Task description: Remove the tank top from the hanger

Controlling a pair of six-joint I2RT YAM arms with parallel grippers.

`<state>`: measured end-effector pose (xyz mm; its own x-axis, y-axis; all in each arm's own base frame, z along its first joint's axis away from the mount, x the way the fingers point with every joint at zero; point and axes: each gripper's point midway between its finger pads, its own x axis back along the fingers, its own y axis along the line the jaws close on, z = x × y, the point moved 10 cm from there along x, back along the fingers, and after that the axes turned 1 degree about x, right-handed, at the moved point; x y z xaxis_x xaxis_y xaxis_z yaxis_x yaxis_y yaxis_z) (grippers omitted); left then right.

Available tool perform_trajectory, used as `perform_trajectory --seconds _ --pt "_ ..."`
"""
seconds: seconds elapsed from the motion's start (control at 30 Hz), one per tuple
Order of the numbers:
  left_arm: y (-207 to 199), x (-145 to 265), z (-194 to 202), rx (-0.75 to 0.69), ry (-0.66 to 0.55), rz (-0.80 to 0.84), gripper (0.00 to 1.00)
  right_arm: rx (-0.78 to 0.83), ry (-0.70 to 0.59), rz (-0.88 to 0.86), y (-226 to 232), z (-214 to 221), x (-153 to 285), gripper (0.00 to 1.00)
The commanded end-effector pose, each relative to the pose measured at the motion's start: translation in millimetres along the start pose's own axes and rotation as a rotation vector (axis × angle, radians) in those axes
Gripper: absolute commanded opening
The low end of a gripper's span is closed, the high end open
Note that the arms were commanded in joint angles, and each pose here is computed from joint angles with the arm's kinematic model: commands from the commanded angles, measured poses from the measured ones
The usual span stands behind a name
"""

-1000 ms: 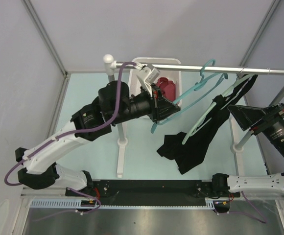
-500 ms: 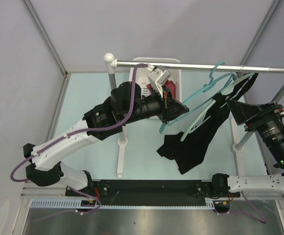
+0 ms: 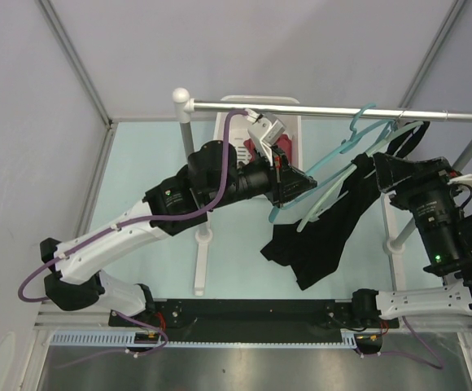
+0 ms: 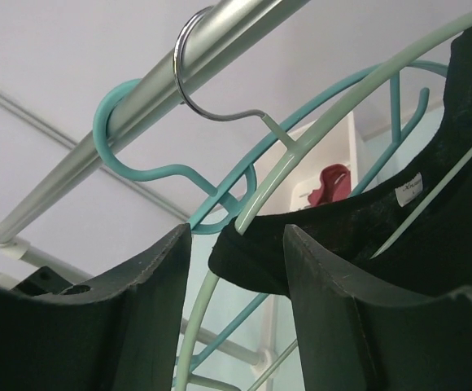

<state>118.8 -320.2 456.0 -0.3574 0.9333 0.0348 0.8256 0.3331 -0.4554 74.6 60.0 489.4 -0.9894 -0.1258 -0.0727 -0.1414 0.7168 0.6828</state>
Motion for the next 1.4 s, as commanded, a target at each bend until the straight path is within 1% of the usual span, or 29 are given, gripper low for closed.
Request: perform_trajectory --seconds 0.0,0.07,0.23,0.37,0.47,0.5,0.57,0.6,0.63,0.73,0.83,0.93,0.97,1.07,1.13,1.23,1.27,1.37 --pt "-4 9 -6 0.011 -0.033 0.009 0.0 -0.041 -0.057 0.125 6 -3 -4 0.54" --pt "-5 10 -5 0.014 -0.029 0.012 0.0 -0.065 -0.062 0.13 5 -1 -5 0.53" --pt "-4 14 -3 0.015 -0.03 0.011 0.0 -0.043 -0.074 0.145 6 18 -8 0.54" --pt "-4 15 -2 0.017 -0.025 0.014 0.0 -0.05 -0.111 0.154 9 27 -18 0.55" --pt "-4 16 -2 0.017 -0.026 0.009 0.0 -0.003 -0.103 0.131 16 42 -29 0.57" --pt "-4 16 -2 0.017 -0.027 0.01 0.0 -0.019 -0.123 0.148 16 42 -34 0.57" --pt "-3 17 -1 0.014 -0.022 0.003 0.0 -0.028 -0.109 0.118 18 44 -39 0.57" --pt "-3 17 -1 0.01 -0.023 0.002 0.0 -0.049 -0.136 0.134 14 41 -44 0.57" --pt "-1 16 1 0.009 -0.019 -0.008 0.0 -0.06 -0.12 0.1 16 42 -46 0.57" --pt "-1 17 1 0.007 -0.024 -0.014 0.0 -0.08 -0.118 0.102 13 43 -59 0.57" --pt "-2 17 -1 0.009 -0.026 -0.007 0.0 -0.107 -0.092 0.073 9 42 -68 0.51" --pt "-2 16 -1 0.006 -0.023 -0.01 0.0 -0.116 -0.06 0.034 8 42 -70 0.42" --pt "-1 16 -1 0.003 -0.021 -0.011 0.0 -0.12 -0.068 0.037 6 39 -71 0.33" --pt "0 14 1 0.001 -0.017 -0.02 0.0 -0.138 -0.058 -0.003 6 34 -63 0.17" --pt "1 11 2 0.002 -0.013 -0.022 0.0 -0.159 -0.059 -0.029 5 28 -55 0.15" --pt "1 5 2 0.002 -0.008 -0.017 0.0 -0.175 -0.053 -0.053 5 22 -46 0.08" --pt "1 3 2 0.003 -0.006 -0.017 0.0 -0.185 -0.055 -0.068 6 17 -41 0.05" --pt "1 -5 3 0.008 0.0 -0.011 0.0 -0.209 -0.059 -0.111 11 3 -29 0.0"
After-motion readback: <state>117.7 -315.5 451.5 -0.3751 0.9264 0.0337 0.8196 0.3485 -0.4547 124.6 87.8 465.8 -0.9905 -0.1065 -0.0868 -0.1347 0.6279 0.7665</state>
